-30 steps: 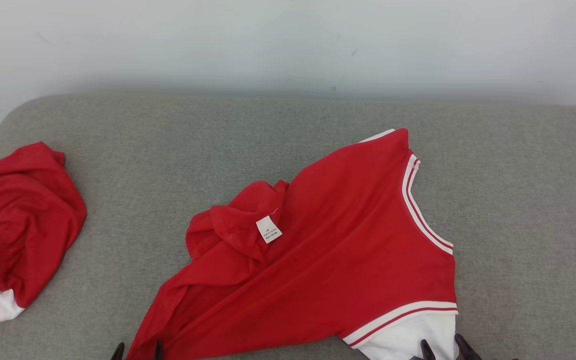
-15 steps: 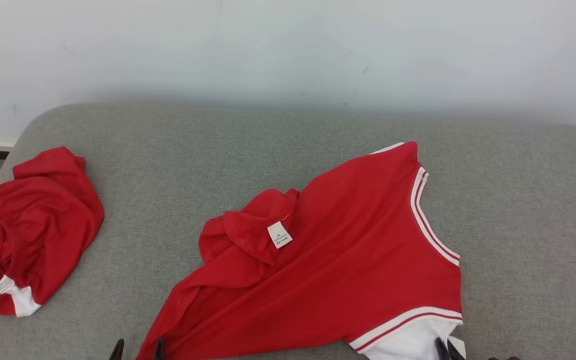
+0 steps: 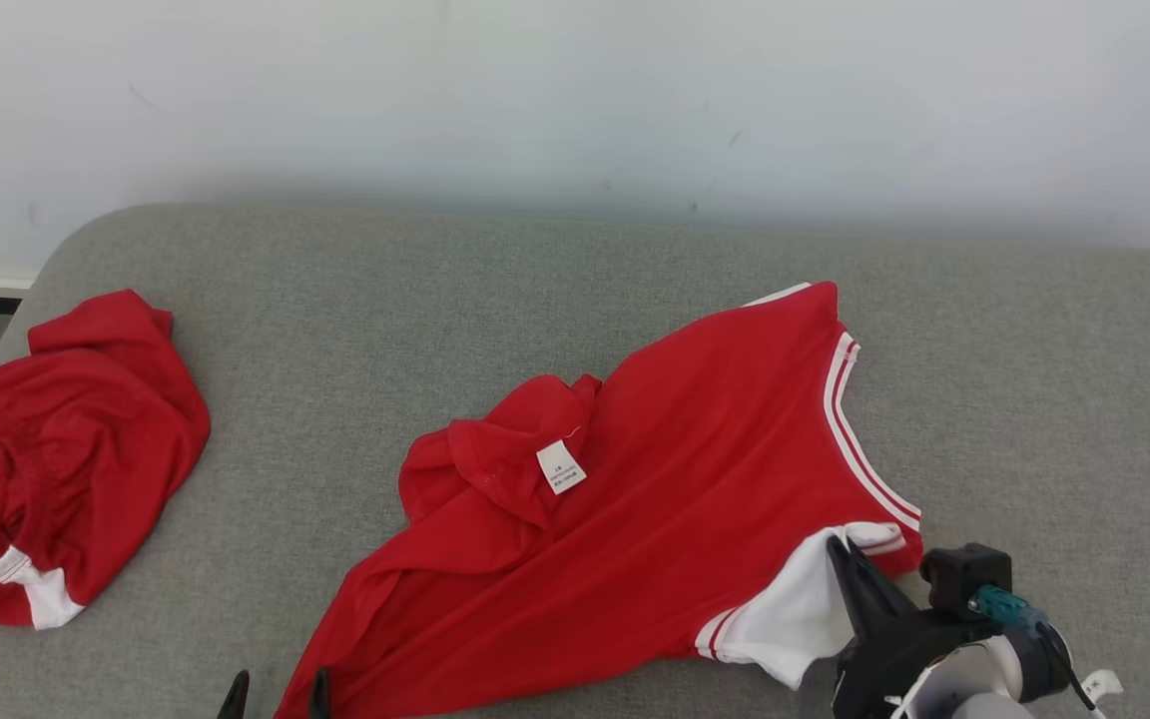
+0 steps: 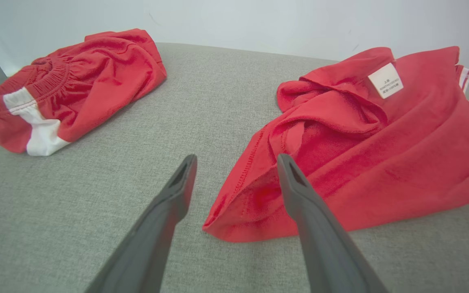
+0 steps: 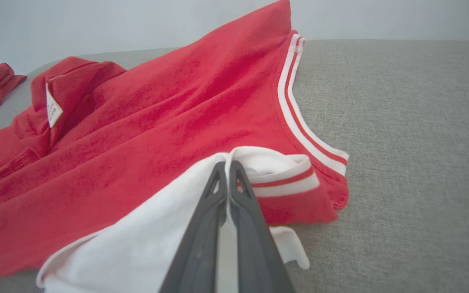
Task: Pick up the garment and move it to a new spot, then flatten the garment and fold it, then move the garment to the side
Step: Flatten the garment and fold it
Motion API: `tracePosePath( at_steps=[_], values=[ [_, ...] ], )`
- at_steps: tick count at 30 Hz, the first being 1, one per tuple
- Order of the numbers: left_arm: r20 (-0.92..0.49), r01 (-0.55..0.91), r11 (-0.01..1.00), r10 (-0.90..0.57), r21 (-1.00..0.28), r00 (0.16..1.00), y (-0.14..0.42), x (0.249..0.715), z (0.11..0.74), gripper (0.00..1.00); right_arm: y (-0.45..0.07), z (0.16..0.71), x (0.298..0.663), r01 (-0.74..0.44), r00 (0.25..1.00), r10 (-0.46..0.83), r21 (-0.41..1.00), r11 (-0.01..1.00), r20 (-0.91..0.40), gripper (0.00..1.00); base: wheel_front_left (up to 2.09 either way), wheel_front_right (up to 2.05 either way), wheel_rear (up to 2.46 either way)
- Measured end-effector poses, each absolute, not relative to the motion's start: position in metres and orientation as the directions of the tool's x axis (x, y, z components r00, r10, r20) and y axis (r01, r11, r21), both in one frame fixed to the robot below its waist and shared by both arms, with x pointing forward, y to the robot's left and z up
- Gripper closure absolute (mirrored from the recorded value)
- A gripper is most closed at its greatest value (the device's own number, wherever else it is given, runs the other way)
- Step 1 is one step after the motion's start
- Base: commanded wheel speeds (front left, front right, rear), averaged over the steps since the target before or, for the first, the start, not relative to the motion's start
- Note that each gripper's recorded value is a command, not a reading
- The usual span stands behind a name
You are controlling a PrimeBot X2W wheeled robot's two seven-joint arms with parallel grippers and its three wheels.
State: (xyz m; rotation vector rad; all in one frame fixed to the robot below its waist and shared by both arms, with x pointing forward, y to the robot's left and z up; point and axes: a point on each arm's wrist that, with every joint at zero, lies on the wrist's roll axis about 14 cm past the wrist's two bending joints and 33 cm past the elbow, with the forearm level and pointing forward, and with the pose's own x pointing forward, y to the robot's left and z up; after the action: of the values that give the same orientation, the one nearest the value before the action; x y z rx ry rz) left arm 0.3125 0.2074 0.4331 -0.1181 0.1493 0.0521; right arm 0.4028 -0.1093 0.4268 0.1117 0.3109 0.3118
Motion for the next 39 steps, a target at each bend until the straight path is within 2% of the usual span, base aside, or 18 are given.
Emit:
tracePosePath(
  at_steps=[1,2,3,4,11,20,24,29,37,38,39],
  values=[
    [-0.151,-0.057,0.992,0.039,-0.114,0.988,0.206,0.314,0.433,0.00,-0.108,0.423,0.405,-0.288,0.898,0.322,0.153,0.945,-0.299,1.00,0.00,0.00,0.00],
    [-0.149,-0.054,0.992,0.036,-0.117,0.988,0.205,0.316,0.433,0.00,-0.107,0.422,0.408,-0.293,0.896,0.325,0.148,0.945,-0.303,0.91,0.00,0.00,0.00],
    [-0.149,-0.053,0.991,0.034,-0.122,0.988,0.205,0.317,0.434,0.00,-0.107,0.422,0.411,-0.291,0.900,0.323,0.149,0.945,-0.293,0.60,0.00,0.00,0.00],
    [-0.151,-0.052,0.991,0.033,-0.125,0.988,0.204,0.316,0.433,0.00,-0.107,0.421,0.412,-0.290,0.900,0.322,0.150,0.945,-0.294,0.00,0.00,0.00,0.00],
    [-0.150,-0.045,0.990,0.024,-0.135,0.988,0.200,0.315,0.433,0.00,-0.111,0.417,0.407,-0.288,0.912,0.319,0.152,0.946,-0.256,0.00,0.00,0.00,0.00],
    [-0.152,-0.038,0.990,0.017,-0.137,0.988,0.197,0.311,0.432,0.00,-0.136,0.407,0.379,-0.261,0.920,0.292,0.147,0.954,-0.260,0.00,0.00,0.00,0.00],
    [-0.153,-0.038,0.990,0.016,-0.138,0.988,0.196,0.308,0.432,0.00,-0.132,0.412,0.371,-0.285,0.919,0.315,0.154,0.946,-0.237,0.00,0.00,0.00,0.00],
    [-0.169,-0.048,0.989,0.024,-0.140,0.985,0.198,0.303,0.427,0.00,-0.139,0.401,0.354,-0.327,0.894,0.339,0.091,0.941,-0.294,0.00,0.00,0.00,0.00],
    [-0.177,-0.052,0.988,0.026,-0.143,0.984,0.199,0.306,0.425,0.00,-0.117,0.401,0.365,-0.414,0.867,0.396,0.006,0.910,-0.303,0.00,0.00,0.00,0.00],
    [-0.176,-0.052,0.988,0.026,-0.143,0.984,0.199,0.307,0.425,0.00,-0.116,0.399,0.367,-0.427,0.861,0.401,-0.017,0.904,-0.313,0.06,0.00,0.00,0.00],
    [-0.173,-0.051,0.988,0.025,-0.144,0.985,0.199,0.308,0.426,0.00,-0.119,0.393,0.371,-0.430,0.854,0.391,-0.041,0.902,-0.344,1.00,0.00,0.00,0.00]
  ],
)
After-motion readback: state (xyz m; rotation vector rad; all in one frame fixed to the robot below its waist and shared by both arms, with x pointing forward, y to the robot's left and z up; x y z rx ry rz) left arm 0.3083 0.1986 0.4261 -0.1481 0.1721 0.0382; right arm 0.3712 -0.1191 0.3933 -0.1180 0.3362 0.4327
